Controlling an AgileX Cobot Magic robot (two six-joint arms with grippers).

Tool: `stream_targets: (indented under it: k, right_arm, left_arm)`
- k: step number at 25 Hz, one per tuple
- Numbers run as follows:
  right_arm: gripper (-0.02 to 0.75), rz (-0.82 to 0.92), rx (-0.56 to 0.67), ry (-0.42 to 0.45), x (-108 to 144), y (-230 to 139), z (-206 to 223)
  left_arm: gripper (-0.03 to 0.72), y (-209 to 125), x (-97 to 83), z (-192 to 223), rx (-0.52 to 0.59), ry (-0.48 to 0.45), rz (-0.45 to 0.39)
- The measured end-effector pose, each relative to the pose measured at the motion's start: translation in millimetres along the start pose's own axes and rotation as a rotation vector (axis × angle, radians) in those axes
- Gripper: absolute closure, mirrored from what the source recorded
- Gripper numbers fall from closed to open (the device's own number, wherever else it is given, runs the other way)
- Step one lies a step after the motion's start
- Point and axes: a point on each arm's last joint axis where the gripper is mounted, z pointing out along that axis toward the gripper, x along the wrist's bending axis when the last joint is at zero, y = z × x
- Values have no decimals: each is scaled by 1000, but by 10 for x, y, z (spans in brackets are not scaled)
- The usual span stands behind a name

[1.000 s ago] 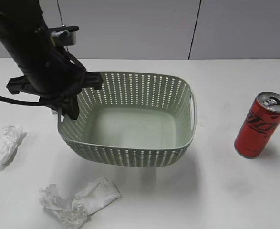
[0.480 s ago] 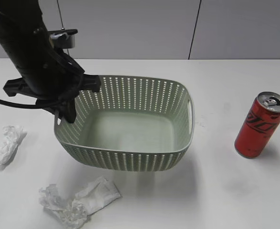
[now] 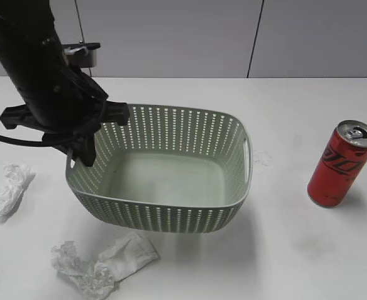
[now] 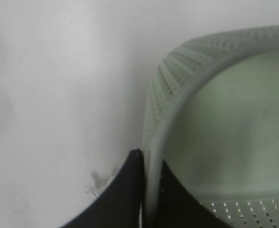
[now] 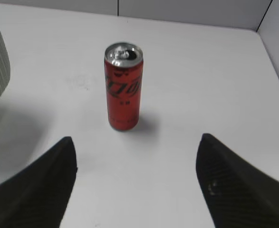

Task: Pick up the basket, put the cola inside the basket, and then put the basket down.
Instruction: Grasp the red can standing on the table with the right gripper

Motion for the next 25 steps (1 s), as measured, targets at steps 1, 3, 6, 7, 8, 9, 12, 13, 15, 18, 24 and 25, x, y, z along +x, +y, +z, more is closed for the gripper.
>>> stream_targets:
  k: [1,3,6,7,8,9,12,13,15,18,24,25]
  right_arm:
    - [143,1,-24,-1,-1,40,-8]
    - [144,11,-41,7,0,140,5]
    - [130,49,20,43,14,298,128]
    - [116,65,49,58,21,353,179]
    - [97,83,88,76,30,406,257]
    - [84,94,124,93,37,466,335]
    - [76,104,227,113,31,629,577]
    - [76,106,261,115,24,689,672]
    - [76,113,318,117,9,804,857]
    - [77,119,392,119,-19,993,1162]
    - [81,138,573,132,-57,1165,1846]
    - [81,142,606,135,-61,1165,1963]
  left_arm:
    - [692,0,0,0,0,0,0]
    - [692,0,0,0,0,0,0]
    - [692,-1,0,0,1,0,0]
    - [692,-1,0,0,1,0,0]
    - [692,-1,0,0,1,0,0]
    - [692,-1,0,0,1,0,0]
    - [692,-1,1,0,1,1,0]
    - [692,-1,1,0,1,1,0]
    - [692,1,1,0,-1,1,0]
    - [692,5,0,0,-5,0,1]
    - [692,20,-3,0,-22,-3,3]
    - [692,23,-4,0,-25,-4,3]
